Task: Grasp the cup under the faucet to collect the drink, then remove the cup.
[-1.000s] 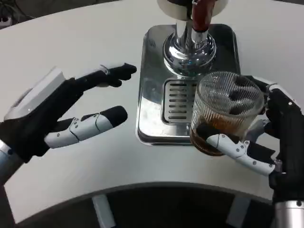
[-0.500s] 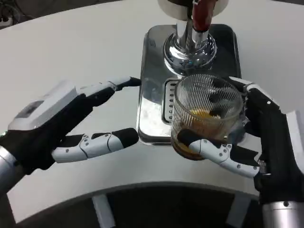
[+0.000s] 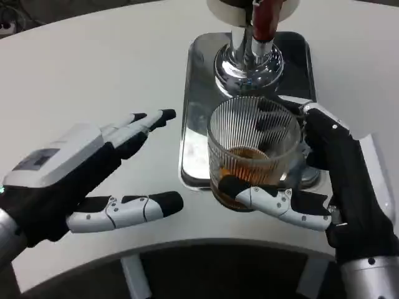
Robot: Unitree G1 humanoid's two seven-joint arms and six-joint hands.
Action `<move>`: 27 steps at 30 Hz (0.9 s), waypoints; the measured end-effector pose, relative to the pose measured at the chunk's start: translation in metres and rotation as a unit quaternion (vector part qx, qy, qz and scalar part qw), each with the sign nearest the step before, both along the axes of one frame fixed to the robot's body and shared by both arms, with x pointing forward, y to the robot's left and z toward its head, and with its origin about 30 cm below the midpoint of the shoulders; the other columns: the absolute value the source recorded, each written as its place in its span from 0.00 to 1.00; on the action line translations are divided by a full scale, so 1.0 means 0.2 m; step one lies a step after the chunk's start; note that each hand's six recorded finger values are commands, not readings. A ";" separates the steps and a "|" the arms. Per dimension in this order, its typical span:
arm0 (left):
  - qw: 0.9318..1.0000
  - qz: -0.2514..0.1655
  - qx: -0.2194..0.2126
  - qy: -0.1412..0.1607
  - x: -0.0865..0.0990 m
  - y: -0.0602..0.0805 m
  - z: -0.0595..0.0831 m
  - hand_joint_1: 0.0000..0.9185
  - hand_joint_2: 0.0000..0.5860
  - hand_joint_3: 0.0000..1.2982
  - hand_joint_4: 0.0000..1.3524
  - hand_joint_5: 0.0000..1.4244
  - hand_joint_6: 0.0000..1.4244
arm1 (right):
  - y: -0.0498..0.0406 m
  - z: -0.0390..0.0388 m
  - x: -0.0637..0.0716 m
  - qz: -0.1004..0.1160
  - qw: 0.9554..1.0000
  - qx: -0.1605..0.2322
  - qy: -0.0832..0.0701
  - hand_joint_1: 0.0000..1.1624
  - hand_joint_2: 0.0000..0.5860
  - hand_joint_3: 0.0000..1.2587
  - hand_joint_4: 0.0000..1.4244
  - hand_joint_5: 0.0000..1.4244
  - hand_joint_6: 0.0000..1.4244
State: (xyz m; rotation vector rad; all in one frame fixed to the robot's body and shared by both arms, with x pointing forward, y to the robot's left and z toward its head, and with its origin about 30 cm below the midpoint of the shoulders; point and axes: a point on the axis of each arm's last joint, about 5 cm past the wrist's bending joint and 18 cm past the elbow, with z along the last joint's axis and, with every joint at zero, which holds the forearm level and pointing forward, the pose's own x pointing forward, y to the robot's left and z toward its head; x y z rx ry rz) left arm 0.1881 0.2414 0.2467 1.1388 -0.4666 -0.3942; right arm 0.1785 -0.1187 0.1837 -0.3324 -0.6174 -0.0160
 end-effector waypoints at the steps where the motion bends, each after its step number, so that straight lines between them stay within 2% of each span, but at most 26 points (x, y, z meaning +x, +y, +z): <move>1: 1.000 0.002 0.002 0.001 -0.01 0.00 0.00 0.00 0.19 0.02 0.00 0.00 0.03 | -0.004 0.001 0.00 0.002 1.000 -0.004 0.000 0.86 0.18 0.68 0.68 0.82 0.86; 8: 1.000 0.013 0.008 -0.003 -0.07 0.02 0.00 0.00 0.19 0.00 0.00 0.00 0.02 | -0.041 0.014 -0.02 0.018 1.000 -0.019 -0.010 0.86 0.18 0.68 0.68 0.82 0.86; 14: 1.000 0.017 0.013 -0.001 -0.11 0.02 0.00 0.00 0.19 0.00 0.00 0.00 0.02 | -0.064 0.013 -0.03 0.027 0.999 -0.023 -0.006 0.86 0.18 0.68 0.69 0.83 0.87; 20: 1.000 0.017 0.019 -0.003 -0.16 0.01 0.00 0.00 0.18 0.00 0.00 0.00 0.01 | -0.075 0.016 -0.05 0.034 0.999 -0.025 -0.006 0.86 0.18 0.68 0.69 0.83 0.88; 23: 1.000 0.014 0.021 0.002 -0.17 0.01 -0.01 0.00 0.18 0.00 0.00 0.00 0.00 | -0.075 0.028 -0.06 0.037 0.999 -0.025 -0.012 0.86 0.18 0.68 0.69 0.83 0.88; 27: 1.000 0.010 0.025 0.002 -0.19 0.00 -0.01 0.00 0.18 0.00 0.00 0.00 0.00 | -0.076 0.024 -0.06 0.043 0.999 -0.026 -0.008 0.86 0.17 0.68 0.69 0.83 0.88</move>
